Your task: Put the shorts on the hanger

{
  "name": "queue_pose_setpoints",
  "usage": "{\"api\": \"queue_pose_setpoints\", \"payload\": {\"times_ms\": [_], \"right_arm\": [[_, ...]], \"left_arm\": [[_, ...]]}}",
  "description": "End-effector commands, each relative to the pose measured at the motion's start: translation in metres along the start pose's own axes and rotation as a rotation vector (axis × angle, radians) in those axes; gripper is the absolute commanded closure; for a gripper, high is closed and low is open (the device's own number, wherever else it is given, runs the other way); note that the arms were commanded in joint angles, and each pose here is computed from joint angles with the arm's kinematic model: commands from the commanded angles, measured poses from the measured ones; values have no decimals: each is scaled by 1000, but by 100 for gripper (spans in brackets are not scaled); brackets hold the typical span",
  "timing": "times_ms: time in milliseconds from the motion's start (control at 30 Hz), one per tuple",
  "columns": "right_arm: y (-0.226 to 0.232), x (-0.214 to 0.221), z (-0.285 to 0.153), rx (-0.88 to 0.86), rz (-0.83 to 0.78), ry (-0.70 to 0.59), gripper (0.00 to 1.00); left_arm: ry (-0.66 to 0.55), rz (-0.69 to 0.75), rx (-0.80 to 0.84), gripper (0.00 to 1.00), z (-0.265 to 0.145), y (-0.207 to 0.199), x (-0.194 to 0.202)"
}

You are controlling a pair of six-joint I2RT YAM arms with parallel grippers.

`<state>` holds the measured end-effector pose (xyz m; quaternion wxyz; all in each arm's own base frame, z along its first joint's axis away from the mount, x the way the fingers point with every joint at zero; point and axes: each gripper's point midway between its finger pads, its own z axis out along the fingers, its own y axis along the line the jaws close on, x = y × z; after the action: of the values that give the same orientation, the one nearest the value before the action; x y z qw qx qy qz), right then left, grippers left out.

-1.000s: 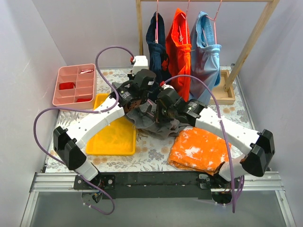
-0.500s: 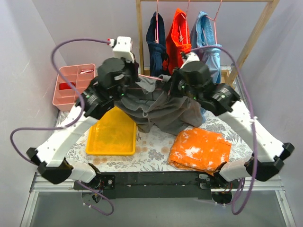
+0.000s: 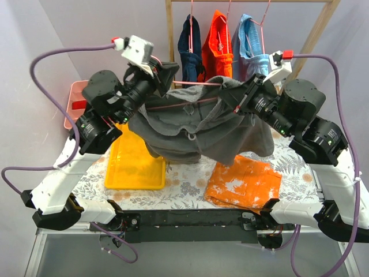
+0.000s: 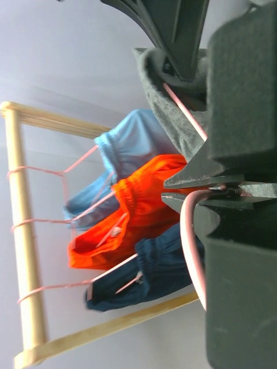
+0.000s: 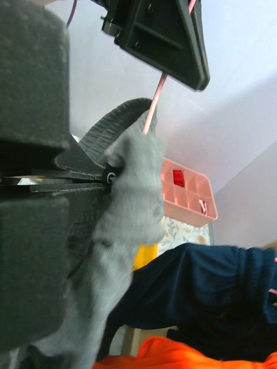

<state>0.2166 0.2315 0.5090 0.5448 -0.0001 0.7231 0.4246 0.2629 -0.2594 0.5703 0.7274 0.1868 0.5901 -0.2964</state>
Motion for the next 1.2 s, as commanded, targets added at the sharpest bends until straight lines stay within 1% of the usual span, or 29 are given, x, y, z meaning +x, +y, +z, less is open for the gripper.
{"api": "queue_pose_setpoints", "payload": {"times_ms": [0,33,133,267,300,367,400,433,467,500,600,700,767,800,833,867,967,1000,1067,1167], "right_arm": [[-18,7,4,59,31,-21,99],[-19,11,5,58,37,-13,99],[-30,36,14,67,52,40,99],[-43,58,18,91,17,102,99],[-45,59,16,86,-3,105,94],[-46,62,11,71,-48,121,88],[-44,61,6,43,-116,124,76],[-41,61,4,16,-149,130,69],[-34,61,-4,-34,-190,143,64],[-35,62,-8,-53,-261,152,54],[-48,61,-26,-33,-377,163,35],[-69,67,-45,5,-447,156,30],[-79,75,-61,-18,-497,153,26],[-77,76,-64,-42,-509,139,22],[-78,80,-68,-69,-543,144,20],[-73,84,-75,-116,-554,149,19],[-77,101,-77,-144,-608,247,22],[-75,105,-78,-167,-617,273,25],[-80,120,-74,-176,-648,347,26],[-75,134,-72,-241,-649,402,28]], "left_arm": [[60,-24,72,100,-2,-16,31],[97,-41,64,100,-1,-17,48],[160,-55,24,100,2,-13,77],[175,-52,-45,100,-1,-1,88],[178,-43,-63,100,-2,2,89],[210,-29,-75,100,-4,5,98],[223,-30,-51,100,-6,1,103],[219,-37,-38,100,-9,-1,102],[239,-44,-22,100,-10,-4,112],[245,-48,-10,100,-11,-6,114],[282,-52,21,100,-16,-11,124],[301,-53,58,100,-23,-16,127],[311,-58,112,100,-28,-25,128],[317,-57,140,100,-32,-30,128],[317,-55,150,100,-33,-31,127],[328,-65,232,100,-37,-45,128],[348,-67,318,100,-45,-58,128],[353,-69,330,100,-46,-60,129],[350,-65,350,100,-48,-63,127],[354,-59,354,100,-48,-63,127]]}}
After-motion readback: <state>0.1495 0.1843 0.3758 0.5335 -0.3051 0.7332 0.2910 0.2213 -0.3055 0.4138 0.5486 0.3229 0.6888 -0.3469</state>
